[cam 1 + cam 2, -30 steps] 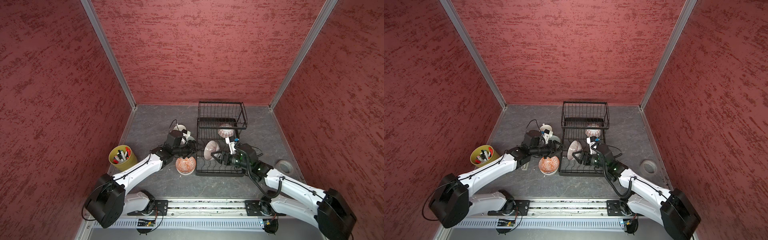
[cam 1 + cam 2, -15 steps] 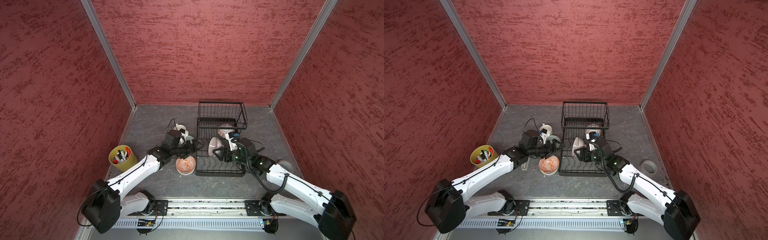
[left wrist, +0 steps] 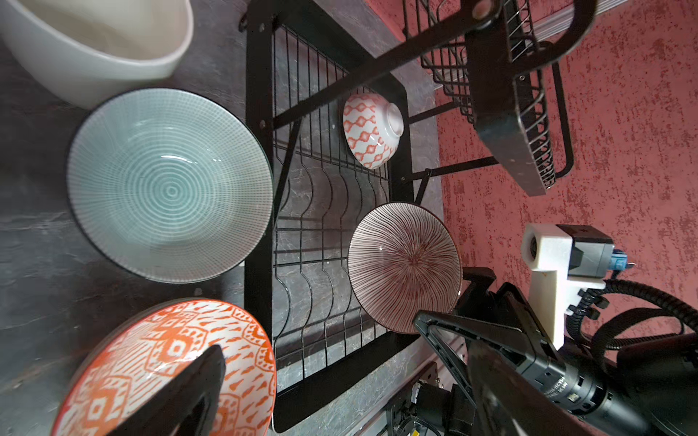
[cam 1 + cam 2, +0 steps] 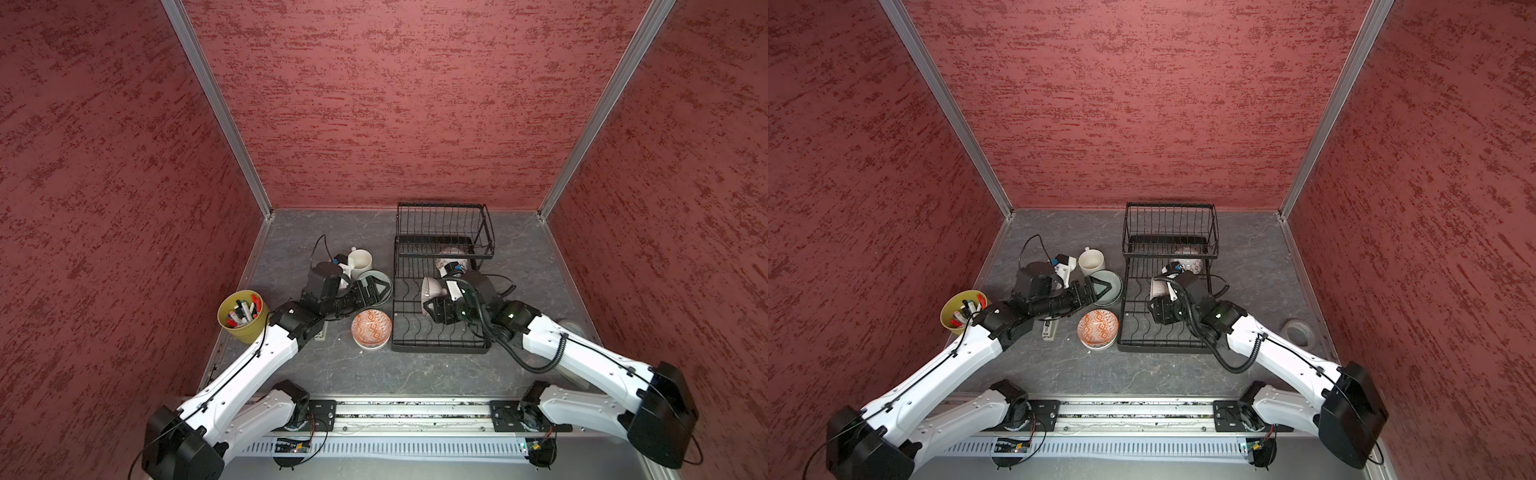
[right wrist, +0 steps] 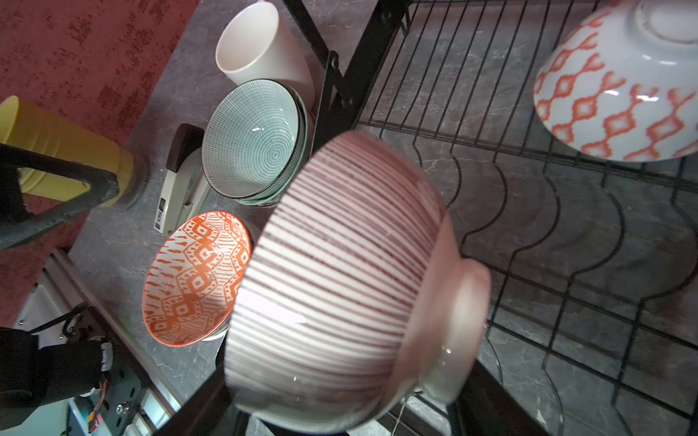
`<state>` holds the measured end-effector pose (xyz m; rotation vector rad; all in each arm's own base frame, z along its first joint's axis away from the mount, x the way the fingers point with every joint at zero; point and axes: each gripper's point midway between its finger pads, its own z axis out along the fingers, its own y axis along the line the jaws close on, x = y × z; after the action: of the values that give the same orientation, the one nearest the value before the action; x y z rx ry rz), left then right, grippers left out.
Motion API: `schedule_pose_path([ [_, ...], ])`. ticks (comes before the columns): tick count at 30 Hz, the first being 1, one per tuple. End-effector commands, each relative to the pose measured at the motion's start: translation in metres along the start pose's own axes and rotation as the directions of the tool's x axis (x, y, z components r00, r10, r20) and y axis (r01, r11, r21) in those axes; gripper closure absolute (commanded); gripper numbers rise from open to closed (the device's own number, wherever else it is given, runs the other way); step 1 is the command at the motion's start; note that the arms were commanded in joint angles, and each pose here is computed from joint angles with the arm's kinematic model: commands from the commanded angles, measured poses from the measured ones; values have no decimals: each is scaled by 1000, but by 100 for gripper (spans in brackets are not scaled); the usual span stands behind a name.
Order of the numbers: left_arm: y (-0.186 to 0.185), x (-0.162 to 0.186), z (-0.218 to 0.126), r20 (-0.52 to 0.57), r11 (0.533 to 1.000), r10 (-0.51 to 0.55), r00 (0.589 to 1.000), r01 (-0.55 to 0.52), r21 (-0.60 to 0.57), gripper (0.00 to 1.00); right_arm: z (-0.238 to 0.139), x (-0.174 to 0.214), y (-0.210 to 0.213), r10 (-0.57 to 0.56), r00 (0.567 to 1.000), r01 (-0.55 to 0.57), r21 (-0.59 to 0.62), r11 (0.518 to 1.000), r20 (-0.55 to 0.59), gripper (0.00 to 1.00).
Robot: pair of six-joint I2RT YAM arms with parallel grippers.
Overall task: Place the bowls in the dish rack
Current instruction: 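Open and withdraw the left gripper while the right carries the bowl over the rack, then lower the red-striped bowl rim-down into the far end of the rack with the right gripper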
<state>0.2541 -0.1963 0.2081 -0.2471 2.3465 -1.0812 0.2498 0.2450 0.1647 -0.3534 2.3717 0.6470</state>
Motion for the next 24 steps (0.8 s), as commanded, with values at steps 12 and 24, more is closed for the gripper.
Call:
schedule_pose_path([
  [12,20,-11,-22,68,999,-10,998,13,-33,0,9,-30,-12,-238,971,224,287,931,13,35],
  [24,32,-14,-27,91,999,-29,995,33,-43,0,27,-42,-10,-417,909,383,445,809,-23,35],
])
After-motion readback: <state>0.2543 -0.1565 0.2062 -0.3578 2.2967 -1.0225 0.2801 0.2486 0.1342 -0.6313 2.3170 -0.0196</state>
